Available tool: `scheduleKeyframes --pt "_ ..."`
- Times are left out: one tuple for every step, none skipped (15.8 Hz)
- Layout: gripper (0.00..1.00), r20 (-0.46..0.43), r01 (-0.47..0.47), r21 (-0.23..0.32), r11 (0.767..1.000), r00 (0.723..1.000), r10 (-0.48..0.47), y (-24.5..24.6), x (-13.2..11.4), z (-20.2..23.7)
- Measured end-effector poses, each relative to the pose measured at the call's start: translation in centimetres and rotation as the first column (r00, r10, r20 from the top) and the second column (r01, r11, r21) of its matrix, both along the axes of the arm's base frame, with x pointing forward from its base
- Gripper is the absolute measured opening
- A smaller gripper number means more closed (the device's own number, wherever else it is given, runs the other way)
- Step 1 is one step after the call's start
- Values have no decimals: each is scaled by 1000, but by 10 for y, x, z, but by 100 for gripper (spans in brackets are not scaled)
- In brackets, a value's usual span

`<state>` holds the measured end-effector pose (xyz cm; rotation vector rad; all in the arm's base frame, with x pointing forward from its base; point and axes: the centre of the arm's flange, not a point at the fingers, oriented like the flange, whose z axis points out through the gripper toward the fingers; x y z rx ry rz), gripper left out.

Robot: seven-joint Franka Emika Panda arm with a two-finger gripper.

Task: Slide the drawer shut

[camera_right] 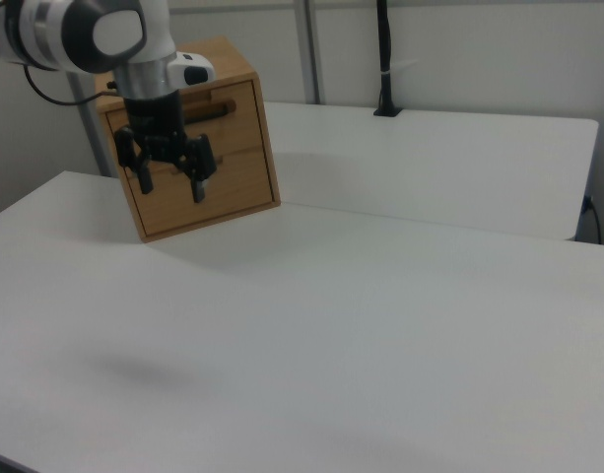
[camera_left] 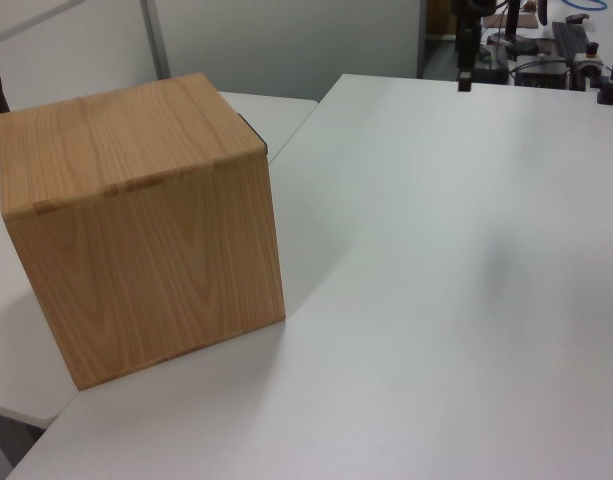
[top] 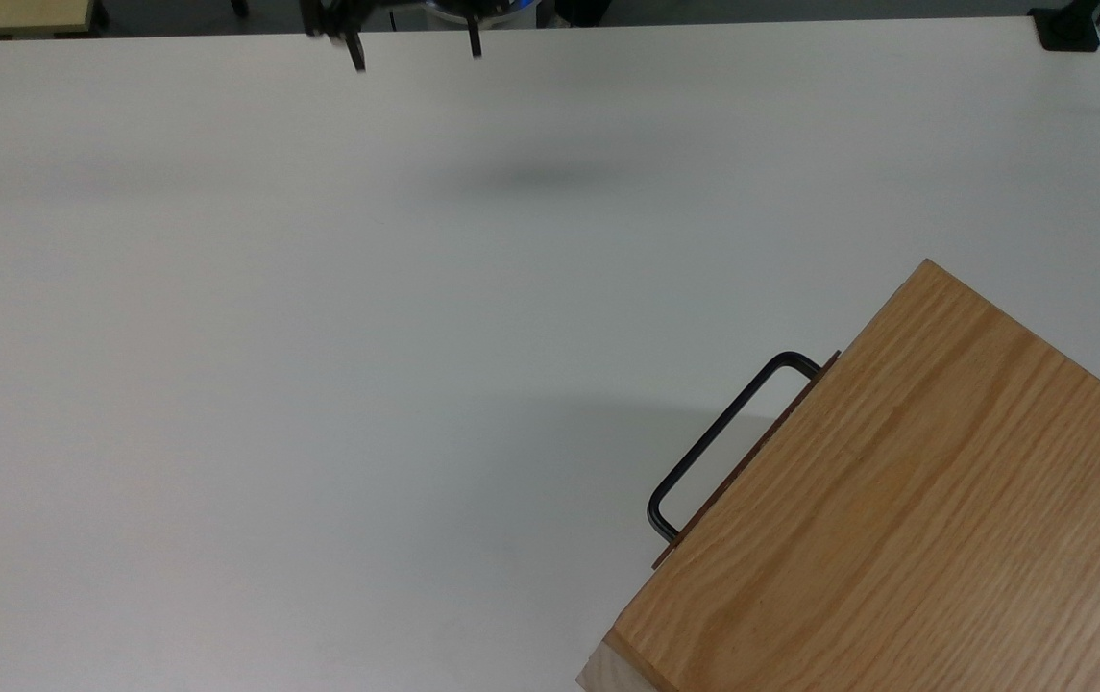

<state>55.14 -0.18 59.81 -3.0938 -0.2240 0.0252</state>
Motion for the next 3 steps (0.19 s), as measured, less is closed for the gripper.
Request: scheduleKeyframes --pt "100 -7 20 1 1000 1000 -20 -3 -5 4" --pt "100 -6 40 1 999 999 -40 -5 -8 7" --pt "100 -6 62 -1 998 998 -62 -6 -9 8"
